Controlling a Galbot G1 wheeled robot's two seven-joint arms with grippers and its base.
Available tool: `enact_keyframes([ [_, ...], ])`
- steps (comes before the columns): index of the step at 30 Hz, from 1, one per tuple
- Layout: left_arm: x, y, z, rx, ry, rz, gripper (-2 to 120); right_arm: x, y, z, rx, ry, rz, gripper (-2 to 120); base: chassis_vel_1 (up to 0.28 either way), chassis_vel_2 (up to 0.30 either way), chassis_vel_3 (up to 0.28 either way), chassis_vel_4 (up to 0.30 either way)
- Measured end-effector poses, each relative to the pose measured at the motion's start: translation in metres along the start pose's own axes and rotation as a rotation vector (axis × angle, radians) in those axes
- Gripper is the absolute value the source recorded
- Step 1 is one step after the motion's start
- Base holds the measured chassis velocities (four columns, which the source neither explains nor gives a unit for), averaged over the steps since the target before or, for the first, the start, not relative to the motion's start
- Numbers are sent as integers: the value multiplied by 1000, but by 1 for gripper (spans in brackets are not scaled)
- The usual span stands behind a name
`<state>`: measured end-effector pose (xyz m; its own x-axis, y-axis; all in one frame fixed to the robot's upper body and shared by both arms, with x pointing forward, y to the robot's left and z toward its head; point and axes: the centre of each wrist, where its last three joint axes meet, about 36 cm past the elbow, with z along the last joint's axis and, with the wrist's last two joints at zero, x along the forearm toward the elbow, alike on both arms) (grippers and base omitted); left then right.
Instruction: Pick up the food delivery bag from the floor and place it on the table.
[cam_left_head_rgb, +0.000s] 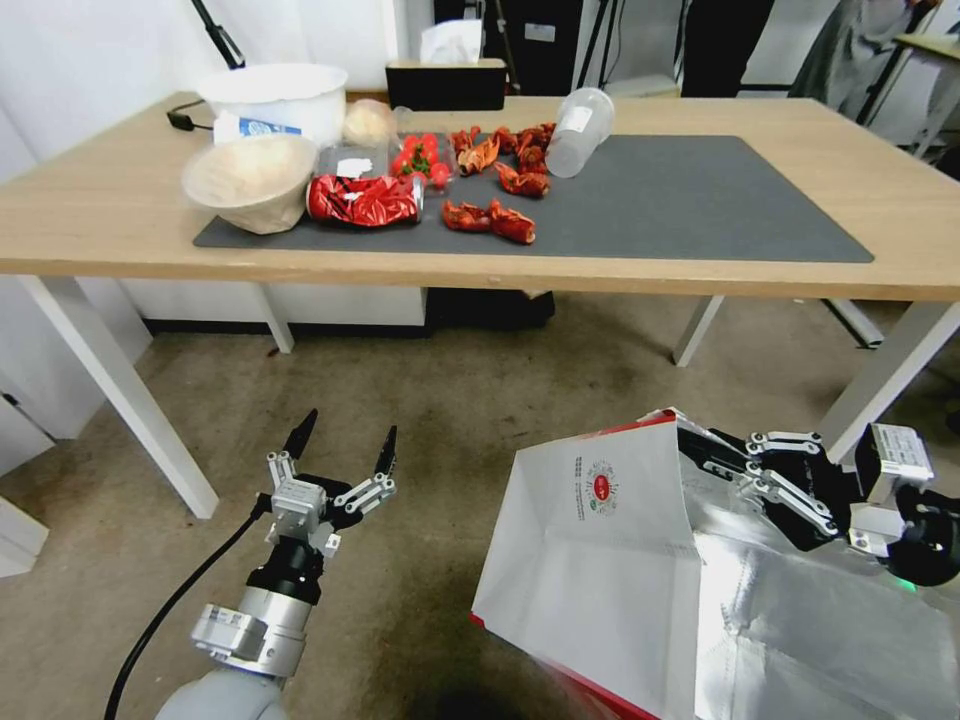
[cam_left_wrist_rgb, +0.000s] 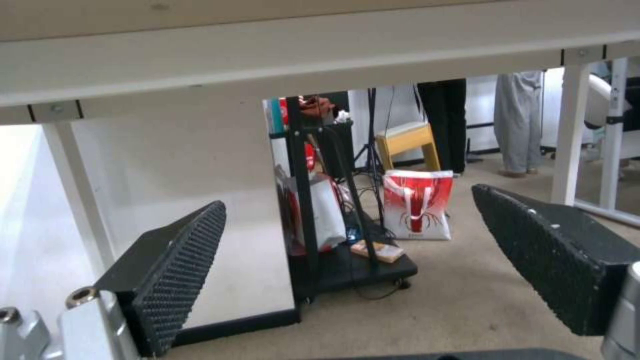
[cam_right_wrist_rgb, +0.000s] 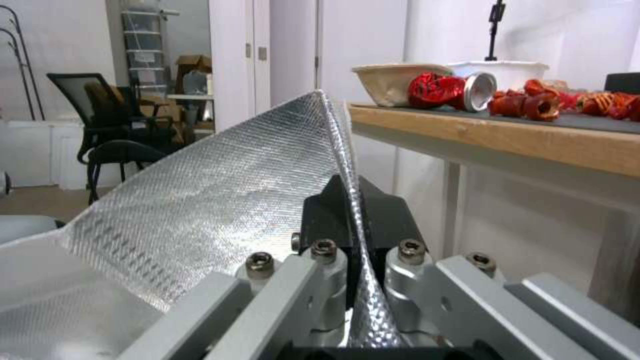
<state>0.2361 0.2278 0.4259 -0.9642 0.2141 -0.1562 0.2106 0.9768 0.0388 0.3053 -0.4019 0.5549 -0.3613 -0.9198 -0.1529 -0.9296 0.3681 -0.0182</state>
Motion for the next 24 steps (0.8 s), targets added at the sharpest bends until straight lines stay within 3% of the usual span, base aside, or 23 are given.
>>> enact_keyframes([
  [24,-3,4,-4,-22,14,-40,93,1,1,1,2,2,8,0,0,0,0,0],
])
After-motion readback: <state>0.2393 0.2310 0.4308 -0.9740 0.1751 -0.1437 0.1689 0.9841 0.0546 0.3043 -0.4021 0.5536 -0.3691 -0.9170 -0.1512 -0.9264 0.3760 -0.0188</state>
